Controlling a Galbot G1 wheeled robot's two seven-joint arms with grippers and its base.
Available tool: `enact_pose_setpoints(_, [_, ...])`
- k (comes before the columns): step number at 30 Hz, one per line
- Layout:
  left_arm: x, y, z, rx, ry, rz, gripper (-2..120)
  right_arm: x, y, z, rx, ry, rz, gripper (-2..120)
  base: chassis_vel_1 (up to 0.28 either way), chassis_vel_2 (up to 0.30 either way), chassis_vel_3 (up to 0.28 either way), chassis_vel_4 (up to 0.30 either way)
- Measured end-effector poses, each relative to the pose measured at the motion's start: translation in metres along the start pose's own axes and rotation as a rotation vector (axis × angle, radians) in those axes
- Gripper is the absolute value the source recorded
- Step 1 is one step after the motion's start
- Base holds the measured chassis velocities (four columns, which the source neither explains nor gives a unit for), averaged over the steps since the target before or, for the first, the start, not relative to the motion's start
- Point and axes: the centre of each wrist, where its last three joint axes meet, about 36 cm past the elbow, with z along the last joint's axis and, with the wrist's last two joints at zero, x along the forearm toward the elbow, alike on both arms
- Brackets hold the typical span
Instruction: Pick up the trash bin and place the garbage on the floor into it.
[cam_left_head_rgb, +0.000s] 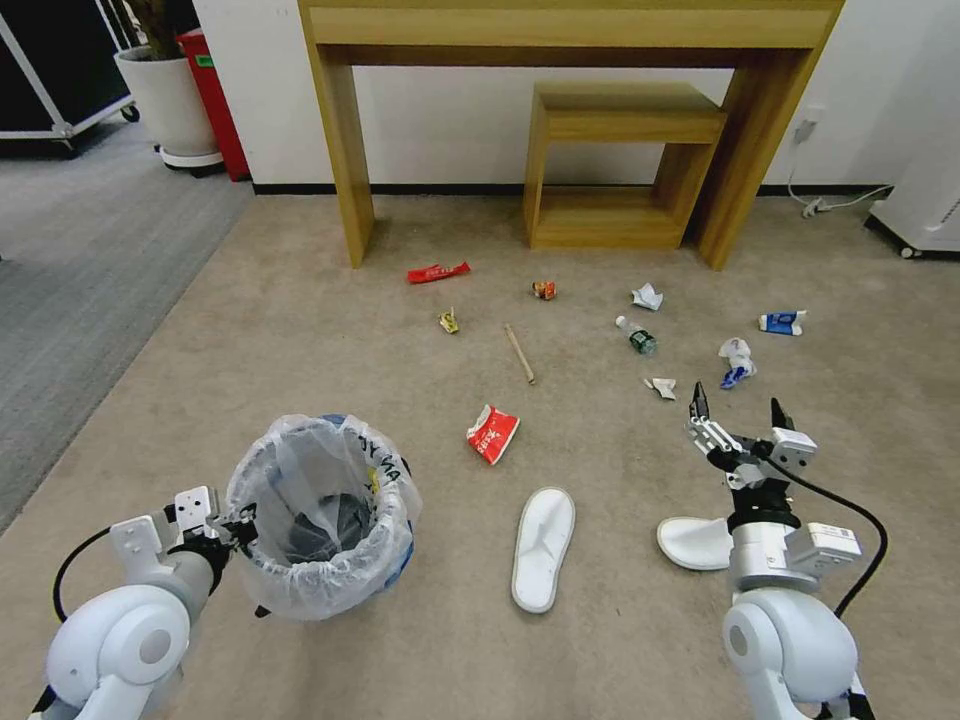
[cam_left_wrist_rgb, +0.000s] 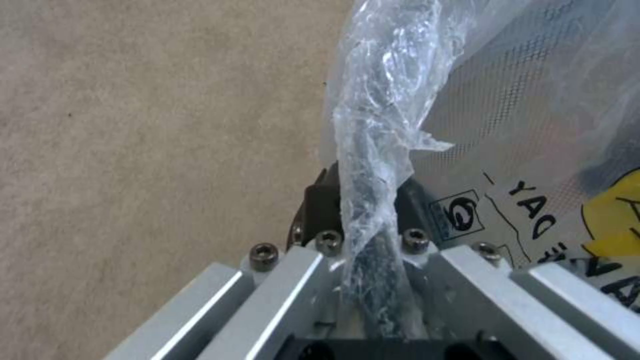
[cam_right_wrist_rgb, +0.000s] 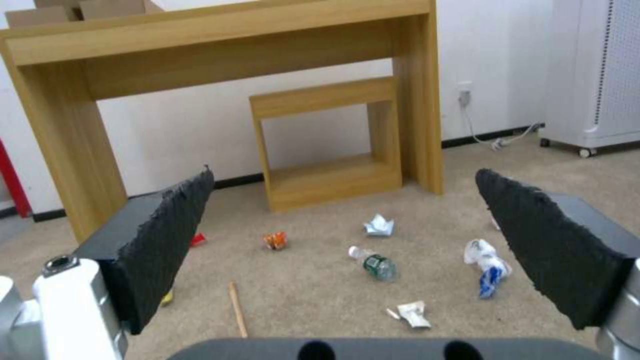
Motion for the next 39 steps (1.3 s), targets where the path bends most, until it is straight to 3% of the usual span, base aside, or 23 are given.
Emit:
enact_pose_setpoints(16, [-0.003,0.000,0.004,-0.002,0.005,-0.003,1,-0.003,0.000,0.002,-0.007,0.010,0.006,100,-0.079,0.079,0.068,-0.074])
enact_pose_setpoints(24, [-0.006,0.001,0.007,-0.001,0.010,-0.006,1,-0.005,0.003,0.004,-0.053,0.109,0.035,100,-0.029,0.027,0.041,-0.030])
enact_pose_setpoints(26, [-0.007,0.002,0.009,-0.003,0.012,-0.008,1,-0.006,0.004,0.004,-0.068,0.169,0.048,100,0.000,0.000,0.000,0.000])
enact_pose_setpoints(28, [-0.009,0.002,0.010,-0.002,0.015,-0.010,1,-0.010,0.006,0.005,-0.107,0.297,0.072,100,0.000,0.000,0.000,0.000])
enact_pose_setpoints(30, [-0.009,0.002,0.010,-0.003,0.016,-0.011,1,-0.011,0.007,0.005,-0.115,0.329,0.080,100,0.000,0.000,0.000,0.000])
enact_pose_setpoints(32, [-0.011,0.003,0.012,-0.004,0.020,-0.015,1,-0.016,0.012,0.007,-0.170,0.490,0.103,100,0.000,0.000,0.000,0.000])
enact_pose_setpoints(33, [-0.011,0.003,0.012,-0.004,0.020,-0.015,1,-0.016,0.012,0.007,-0.170,0.490,0.103,100,0.000,0.000,0.000,0.000])
enact_pose_setpoints(36, [-0.013,0.003,0.015,-0.003,0.024,-0.022,1,-0.026,0.020,0.019,-0.253,0.678,0.115,100,0.000,0.000,0.000,0.000])
enact_pose_setpoints(38, [-0.013,0.003,0.016,-0.003,0.025,-0.022,1,-0.028,0.021,0.021,-0.265,0.708,0.114,100,0.000,0.000,0.000,0.000])
enact_pose_setpoints(39, [-0.014,0.003,0.017,-0.003,0.027,-0.024,1,-0.035,0.029,0.029,-0.290,0.801,0.123,100,0.000,0.000,0.000,0.000])
